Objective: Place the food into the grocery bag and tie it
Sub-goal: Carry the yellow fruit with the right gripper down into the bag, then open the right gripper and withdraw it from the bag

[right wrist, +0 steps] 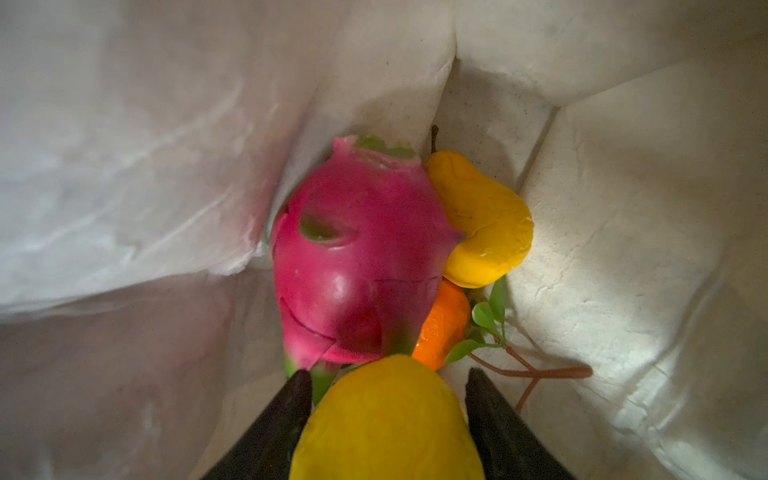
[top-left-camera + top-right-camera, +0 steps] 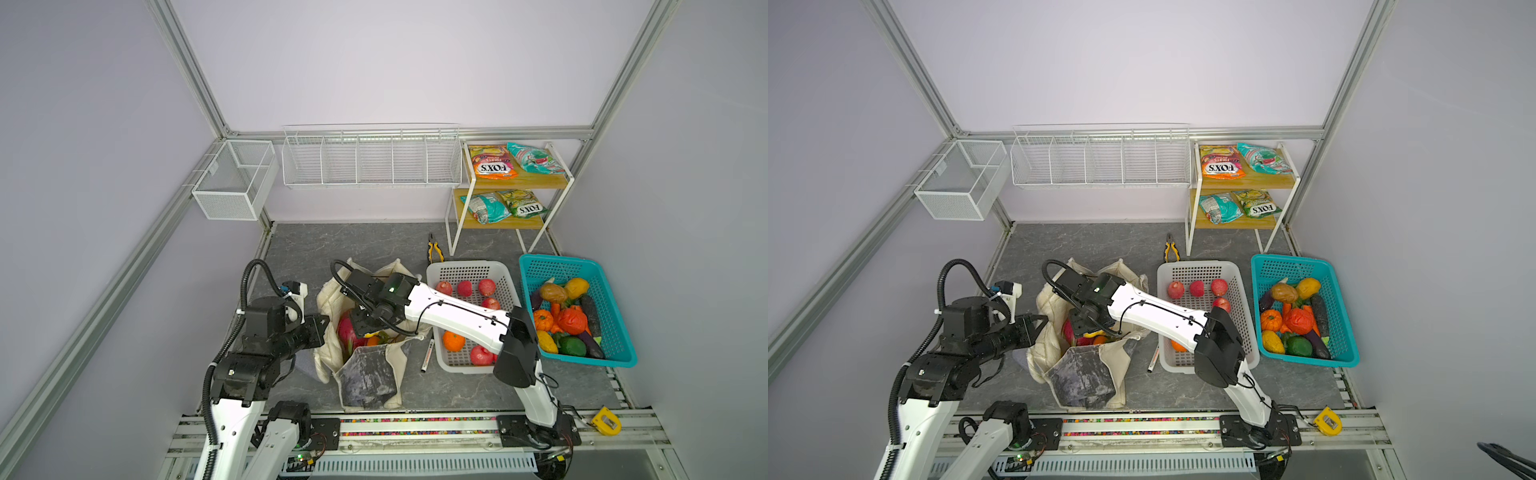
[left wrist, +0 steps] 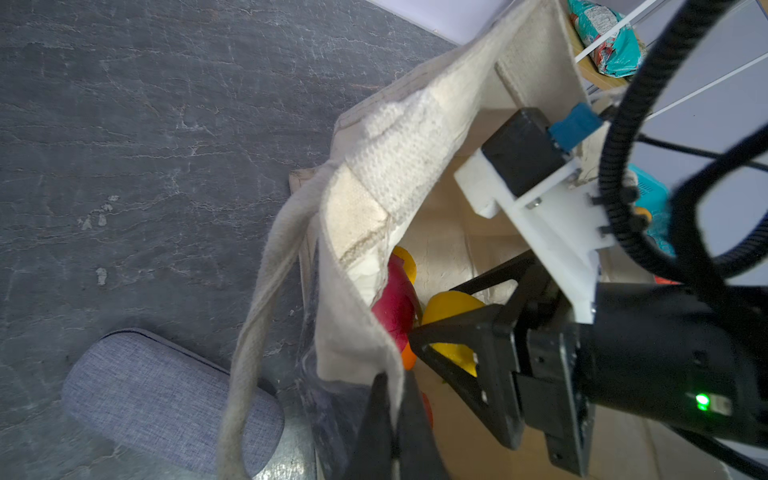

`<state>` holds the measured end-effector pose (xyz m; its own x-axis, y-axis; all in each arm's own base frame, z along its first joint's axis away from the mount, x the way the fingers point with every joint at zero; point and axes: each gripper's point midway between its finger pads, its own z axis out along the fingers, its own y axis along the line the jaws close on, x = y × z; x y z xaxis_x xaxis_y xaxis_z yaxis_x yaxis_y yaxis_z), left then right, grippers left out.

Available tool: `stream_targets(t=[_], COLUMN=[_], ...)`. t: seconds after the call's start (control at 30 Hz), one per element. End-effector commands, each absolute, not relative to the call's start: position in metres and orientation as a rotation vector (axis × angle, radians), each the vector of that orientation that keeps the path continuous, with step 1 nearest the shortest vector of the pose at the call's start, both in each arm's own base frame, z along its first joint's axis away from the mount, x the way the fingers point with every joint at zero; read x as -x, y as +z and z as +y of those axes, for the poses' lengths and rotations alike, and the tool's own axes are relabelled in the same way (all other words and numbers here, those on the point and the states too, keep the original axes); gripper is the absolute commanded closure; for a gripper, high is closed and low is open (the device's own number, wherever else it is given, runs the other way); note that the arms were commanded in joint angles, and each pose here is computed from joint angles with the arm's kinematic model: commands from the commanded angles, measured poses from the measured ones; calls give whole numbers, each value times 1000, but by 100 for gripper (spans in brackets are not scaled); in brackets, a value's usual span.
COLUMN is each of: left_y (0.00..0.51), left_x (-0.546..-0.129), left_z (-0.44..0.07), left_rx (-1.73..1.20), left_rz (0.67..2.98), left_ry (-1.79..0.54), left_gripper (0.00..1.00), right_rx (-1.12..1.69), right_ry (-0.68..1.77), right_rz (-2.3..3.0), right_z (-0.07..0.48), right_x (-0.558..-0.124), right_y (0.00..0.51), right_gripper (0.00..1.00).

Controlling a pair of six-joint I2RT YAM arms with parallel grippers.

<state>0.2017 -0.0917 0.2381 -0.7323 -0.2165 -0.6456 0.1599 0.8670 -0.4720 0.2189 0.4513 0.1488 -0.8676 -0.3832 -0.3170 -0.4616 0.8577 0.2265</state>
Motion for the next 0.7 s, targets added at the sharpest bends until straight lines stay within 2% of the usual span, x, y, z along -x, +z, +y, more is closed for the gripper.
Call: stream_targets(t=[0.0,0.37,0.53,0.67], left_y=[233,232,228,226], left_x=[-198,-199,-200,-201], left_z=[-95,-95,-96,-97], left_rx=[16,20,20,18], left_rz=[2314,2319,2339,2352], left_ry=[-676,-676,-678,-683], left_gripper=[100,100,100,100], right_rx=[606,619,647,666], right_ry=[442,411,476,536], right_rz=[2783,2779,2714,2627], right_z=[455,451,456,457], right_x=[-224,-227,-228,-231], right_y=[131,125,148,187], right_gripper=[37,1,11,12])
